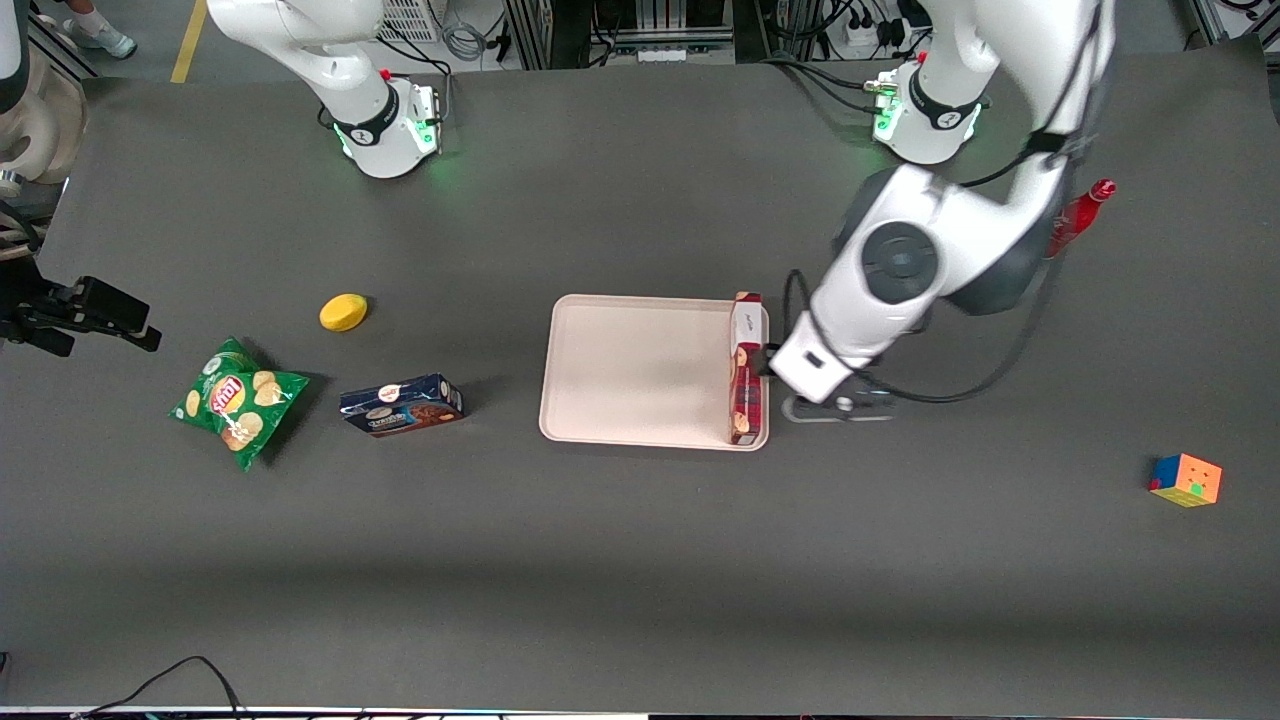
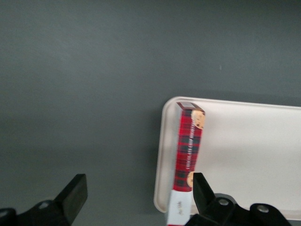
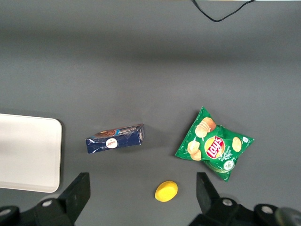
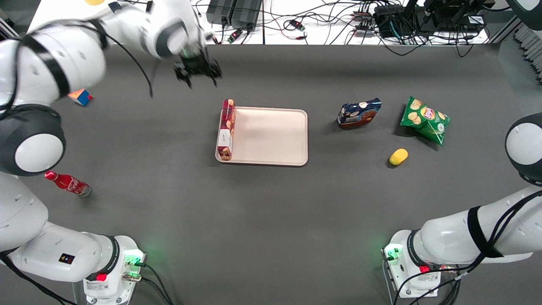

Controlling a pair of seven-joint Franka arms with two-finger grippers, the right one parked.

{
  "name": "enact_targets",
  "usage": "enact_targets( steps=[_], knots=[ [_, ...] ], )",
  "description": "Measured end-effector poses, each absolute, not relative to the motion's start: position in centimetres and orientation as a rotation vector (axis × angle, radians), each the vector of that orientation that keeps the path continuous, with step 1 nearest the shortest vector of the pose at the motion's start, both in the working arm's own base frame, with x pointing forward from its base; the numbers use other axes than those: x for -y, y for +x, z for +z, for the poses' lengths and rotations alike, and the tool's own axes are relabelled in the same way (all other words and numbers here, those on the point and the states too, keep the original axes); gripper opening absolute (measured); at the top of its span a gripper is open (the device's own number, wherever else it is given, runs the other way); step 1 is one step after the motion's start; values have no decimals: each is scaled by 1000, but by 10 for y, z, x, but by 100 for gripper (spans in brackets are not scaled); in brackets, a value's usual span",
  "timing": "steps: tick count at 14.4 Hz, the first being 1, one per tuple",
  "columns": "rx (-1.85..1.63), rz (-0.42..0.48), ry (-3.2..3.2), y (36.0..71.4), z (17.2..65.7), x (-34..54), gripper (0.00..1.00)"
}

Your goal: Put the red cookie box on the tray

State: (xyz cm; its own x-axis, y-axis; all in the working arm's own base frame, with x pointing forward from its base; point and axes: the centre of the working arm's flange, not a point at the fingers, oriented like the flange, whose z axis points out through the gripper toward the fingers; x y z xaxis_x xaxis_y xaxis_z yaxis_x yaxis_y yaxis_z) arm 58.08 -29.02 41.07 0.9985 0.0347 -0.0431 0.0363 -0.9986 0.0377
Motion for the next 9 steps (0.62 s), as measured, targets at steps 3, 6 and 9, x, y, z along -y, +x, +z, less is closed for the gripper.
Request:
enact_targets(
  steps=[3, 6, 9],
  knots=[
    [-43, 20, 3113, 612, 476, 218, 100],
    [45, 92, 3131, 622, 522, 132, 100],
    [45, 48, 3152, 607, 564, 57, 100]
  ],
)
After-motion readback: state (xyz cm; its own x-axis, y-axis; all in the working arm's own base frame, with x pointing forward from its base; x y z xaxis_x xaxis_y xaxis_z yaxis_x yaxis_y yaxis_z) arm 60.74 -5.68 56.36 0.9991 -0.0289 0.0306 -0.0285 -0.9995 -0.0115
